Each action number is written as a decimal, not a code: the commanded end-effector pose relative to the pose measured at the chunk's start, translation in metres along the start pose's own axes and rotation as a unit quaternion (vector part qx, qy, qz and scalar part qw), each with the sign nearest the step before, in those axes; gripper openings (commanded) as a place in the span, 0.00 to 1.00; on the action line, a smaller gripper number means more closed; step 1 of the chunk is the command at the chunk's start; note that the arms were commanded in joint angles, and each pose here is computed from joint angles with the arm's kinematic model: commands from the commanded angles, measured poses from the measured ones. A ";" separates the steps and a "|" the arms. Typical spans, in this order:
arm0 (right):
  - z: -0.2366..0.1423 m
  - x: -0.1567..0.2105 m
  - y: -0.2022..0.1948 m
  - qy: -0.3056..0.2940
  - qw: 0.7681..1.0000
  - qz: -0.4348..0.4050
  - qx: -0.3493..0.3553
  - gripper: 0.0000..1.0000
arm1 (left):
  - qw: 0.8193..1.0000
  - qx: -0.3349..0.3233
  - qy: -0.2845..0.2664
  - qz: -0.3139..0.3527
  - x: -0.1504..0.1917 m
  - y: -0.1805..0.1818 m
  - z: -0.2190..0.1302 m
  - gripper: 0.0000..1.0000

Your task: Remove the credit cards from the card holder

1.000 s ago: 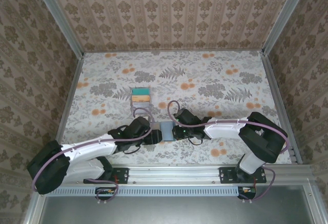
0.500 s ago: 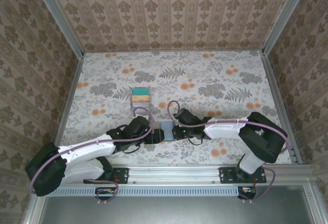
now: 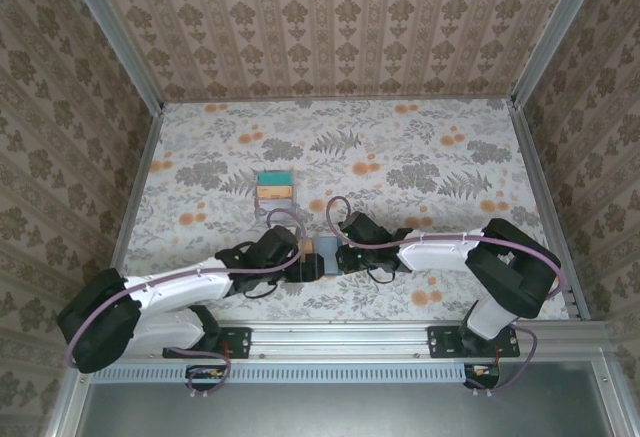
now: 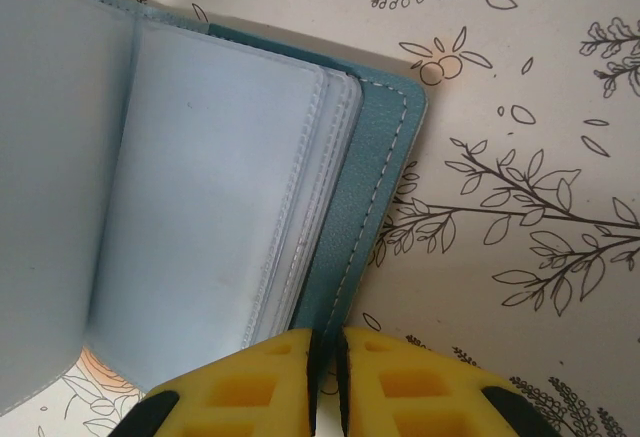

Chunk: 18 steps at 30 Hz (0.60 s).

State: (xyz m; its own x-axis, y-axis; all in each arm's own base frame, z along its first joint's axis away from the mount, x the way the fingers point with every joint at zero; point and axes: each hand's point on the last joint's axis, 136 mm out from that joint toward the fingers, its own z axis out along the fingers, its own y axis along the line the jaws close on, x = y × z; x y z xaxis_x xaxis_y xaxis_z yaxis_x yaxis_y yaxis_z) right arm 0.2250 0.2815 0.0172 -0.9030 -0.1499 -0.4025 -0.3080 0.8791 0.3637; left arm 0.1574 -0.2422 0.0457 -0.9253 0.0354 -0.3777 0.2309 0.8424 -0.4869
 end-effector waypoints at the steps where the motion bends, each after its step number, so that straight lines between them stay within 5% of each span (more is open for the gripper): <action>1: 0.008 0.011 -0.002 0.016 1.000 0.003 0.007 0.17 | 1.000 0.022 -0.017 0.014 -0.012 -0.017 -0.007 0.92; 18: -0.023 -0.013 -0.002 -0.040 0.999 0.005 0.025 0.29 | 0.999 -0.011 -0.050 -0.012 -0.016 0.012 -0.031 1.00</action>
State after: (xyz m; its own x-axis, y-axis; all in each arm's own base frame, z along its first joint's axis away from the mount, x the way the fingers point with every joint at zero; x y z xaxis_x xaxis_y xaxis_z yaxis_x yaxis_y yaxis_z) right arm 0.2271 0.2787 0.0277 -0.8912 -0.1329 -0.4336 -0.3012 0.8882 0.3469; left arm 0.1658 -0.2236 0.0718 -0.8970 -0.0256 -0.4413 0.2129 0.8498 -0.4821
